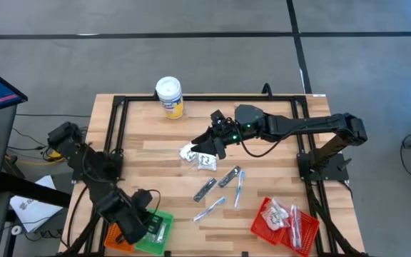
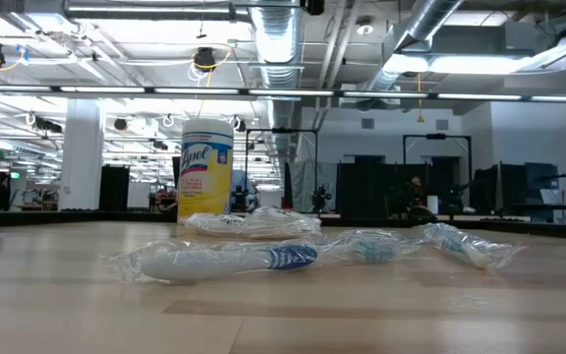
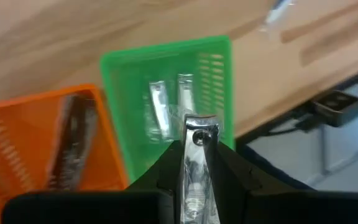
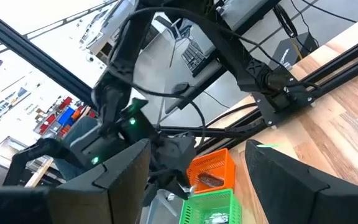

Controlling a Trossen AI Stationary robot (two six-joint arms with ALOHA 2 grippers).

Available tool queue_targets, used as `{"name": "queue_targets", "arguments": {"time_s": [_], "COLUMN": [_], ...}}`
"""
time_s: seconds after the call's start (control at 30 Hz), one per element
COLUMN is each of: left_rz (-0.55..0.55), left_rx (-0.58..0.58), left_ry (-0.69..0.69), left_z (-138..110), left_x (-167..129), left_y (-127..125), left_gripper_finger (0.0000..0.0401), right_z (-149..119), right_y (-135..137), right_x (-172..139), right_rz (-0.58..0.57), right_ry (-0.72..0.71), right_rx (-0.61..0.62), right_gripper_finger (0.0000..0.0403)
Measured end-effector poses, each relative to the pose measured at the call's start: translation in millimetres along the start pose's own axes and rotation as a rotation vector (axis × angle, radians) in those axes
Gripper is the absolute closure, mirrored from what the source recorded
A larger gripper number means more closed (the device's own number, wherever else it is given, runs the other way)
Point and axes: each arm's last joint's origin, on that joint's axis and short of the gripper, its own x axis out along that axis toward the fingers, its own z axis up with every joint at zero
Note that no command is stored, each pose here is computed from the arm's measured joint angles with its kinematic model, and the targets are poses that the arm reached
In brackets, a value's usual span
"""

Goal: Pick & Place Travel size toiletries
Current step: Put the nail cutter into the green basket

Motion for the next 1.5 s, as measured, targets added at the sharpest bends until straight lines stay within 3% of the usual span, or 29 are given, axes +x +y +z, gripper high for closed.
{"name": "queue_targets", "arguments": {"time_s": [0.23, 1.0, 1.23, 1.5], "left_rz": [0.117, 0.251, 0.307, 0.294], "left_rx": [0.013, 0.057, 0.057, 0.055], "left_ry": [0.024, -0.037, -0.012, 0.0], "left_z": [-14, -23, -21, -20], "left_x": [26, 80, 89, 98], "left_y": [-6, -7, 4, 9], "left_gripper_finger": [0.0353, 0.035, 0.0347, 0.0345], "right_z": [1, 2, 3, 3], "right_y": [-1, -2, -3, -3], "right_x": [0, 0, 0, 0], "right_rz": [-0.023, -0.064, -0.079, -0.08], "right_ry": [-0.021, -0.06, -0.074, -0.075], "right_rx": [0.0, 0.0, 0.0, 0.0], "right_gripper_finger": [0.0147, 0.0147, 0.0147, 0.0147]}}
